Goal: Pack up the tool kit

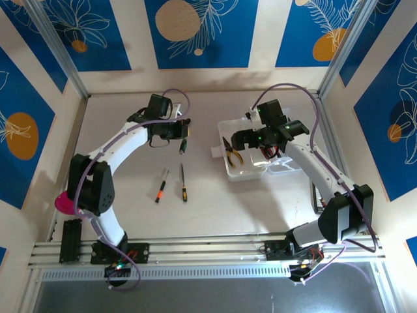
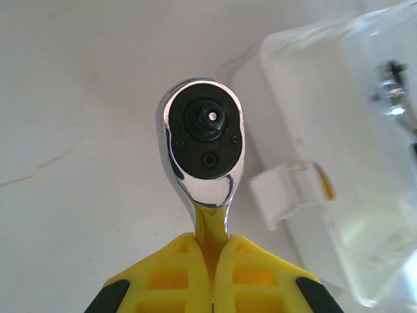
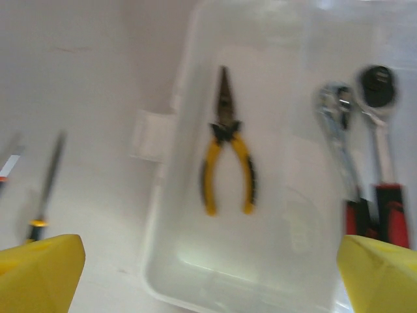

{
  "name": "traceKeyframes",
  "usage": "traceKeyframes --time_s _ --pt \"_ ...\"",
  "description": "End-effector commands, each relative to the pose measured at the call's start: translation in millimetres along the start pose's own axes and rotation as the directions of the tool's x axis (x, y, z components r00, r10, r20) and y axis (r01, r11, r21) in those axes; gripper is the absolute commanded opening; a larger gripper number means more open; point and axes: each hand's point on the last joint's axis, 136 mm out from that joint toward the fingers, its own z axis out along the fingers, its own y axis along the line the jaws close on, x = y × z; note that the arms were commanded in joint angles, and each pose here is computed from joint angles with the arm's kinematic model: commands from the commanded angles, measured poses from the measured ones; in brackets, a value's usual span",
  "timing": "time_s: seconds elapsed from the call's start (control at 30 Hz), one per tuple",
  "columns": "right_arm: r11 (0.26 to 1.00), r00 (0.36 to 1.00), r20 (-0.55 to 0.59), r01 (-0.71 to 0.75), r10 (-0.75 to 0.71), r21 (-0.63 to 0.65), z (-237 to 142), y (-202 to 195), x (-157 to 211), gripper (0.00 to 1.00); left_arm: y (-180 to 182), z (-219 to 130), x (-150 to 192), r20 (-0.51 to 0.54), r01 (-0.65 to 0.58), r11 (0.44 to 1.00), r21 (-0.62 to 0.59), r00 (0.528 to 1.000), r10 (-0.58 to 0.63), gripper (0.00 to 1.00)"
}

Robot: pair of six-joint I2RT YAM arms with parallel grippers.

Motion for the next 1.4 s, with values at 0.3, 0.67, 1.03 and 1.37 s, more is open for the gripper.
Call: traceKeyframes --time_s 0.3,0.67,1.03,1.37 --pt "0.878 0.998 0.031 -0.025 0.046 -0.479 24.8 107.2 -21.4 1.0 -84.5 -17.1 -16.1 0.121 0.027 0.938 0.345 0.99 -0.073 0.0" --pt "0.856 0.999 -0.028 -0.044 0.035 -0.516 51.9 132.7 -19.3 0.83 -103.6 -19.9 -18.4 0.135 0.01 0.917 0.399 0.988 -0.069 0.0" --pt "0.829 0.996 -0.037 -0.093 0.087 -0.552 66.3 145.0 -27.8 0.51 -110.6 -14.0 -10.8 0.117 0.006 0.906 0.423 0.991 -0.062 0.0" --pt "0.832 0.992 -0.033 -0.118 0.12 -0.543 67.0 143.0 -30.9 0.0 -113.1 -14.2 -10.2 0.119 0.005 0.9 0.435 0.991 -0.063 0.0"
